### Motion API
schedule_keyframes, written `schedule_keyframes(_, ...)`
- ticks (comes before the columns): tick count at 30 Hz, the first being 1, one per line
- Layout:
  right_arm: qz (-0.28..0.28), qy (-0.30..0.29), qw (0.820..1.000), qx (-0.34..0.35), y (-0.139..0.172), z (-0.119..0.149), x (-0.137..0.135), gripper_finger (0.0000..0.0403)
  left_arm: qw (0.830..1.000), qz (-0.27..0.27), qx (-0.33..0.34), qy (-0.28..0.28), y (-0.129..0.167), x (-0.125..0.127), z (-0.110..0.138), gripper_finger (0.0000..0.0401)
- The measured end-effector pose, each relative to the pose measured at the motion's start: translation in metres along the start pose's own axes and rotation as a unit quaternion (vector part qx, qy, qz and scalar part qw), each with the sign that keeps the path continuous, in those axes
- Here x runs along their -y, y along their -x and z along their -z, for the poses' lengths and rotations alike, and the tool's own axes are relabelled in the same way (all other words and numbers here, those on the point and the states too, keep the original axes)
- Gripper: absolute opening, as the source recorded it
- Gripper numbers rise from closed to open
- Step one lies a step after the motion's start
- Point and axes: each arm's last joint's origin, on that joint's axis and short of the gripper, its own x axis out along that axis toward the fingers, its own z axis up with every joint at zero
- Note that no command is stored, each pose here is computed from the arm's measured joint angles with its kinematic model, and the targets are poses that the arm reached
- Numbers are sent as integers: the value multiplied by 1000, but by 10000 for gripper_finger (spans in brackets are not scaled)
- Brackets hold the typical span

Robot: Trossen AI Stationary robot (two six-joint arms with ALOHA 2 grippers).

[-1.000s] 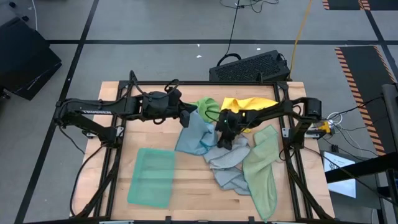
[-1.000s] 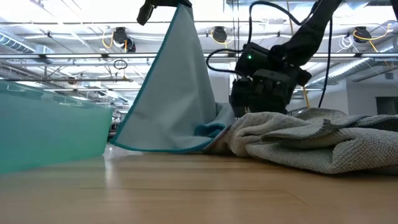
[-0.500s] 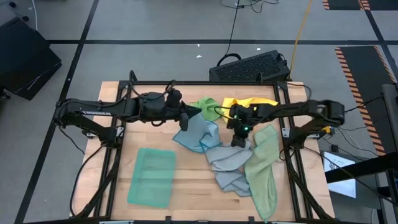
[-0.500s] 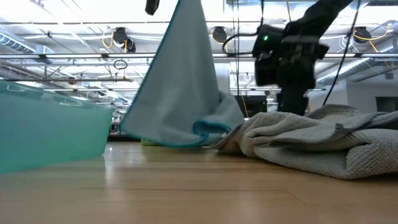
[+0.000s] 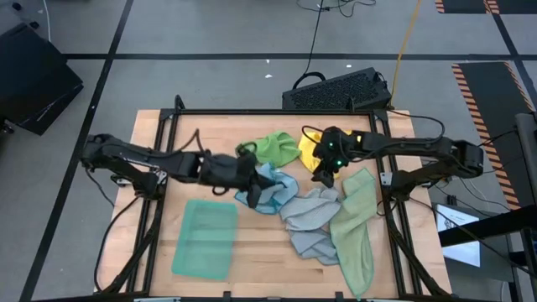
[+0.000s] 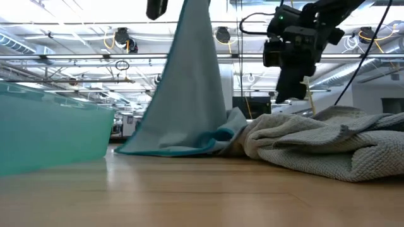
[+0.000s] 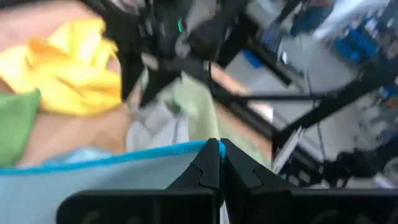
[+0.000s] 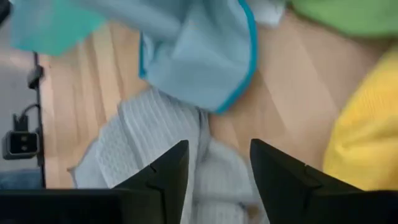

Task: Fold microfiber towels
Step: Fold the blue microfiber cloth

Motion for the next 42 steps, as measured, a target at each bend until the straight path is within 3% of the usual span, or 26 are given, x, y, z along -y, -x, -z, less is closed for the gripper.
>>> schedule_keyframes(7,-72,49,996,32,-4,-11,-5,166,999,-3,-51,-1,-13,11,27,3)
schedule_keyframes(17,-116,101,982,110,-32,-36,-7,202,992,-28,-126,-6,-14,21,62,3)
schedule_keyframes(24,-88,138,974,156,-59,-79,-9,227,988,-45,-149,-2,-10,24,73,3)
schedule_keyframes(33,-67,264,955,113,-88,-119,-1,212,981,-51,-185,28,-3,31,88,3)
schedule_keyframes(37,-92,342,931,94,-93,-117,4,211,976,-64,-203,40,1,33,95,3)
schedule_keyframes(42,-54,411,908,57,-94,-108,11,211,963,-112,-236,66,11,28,104,3)
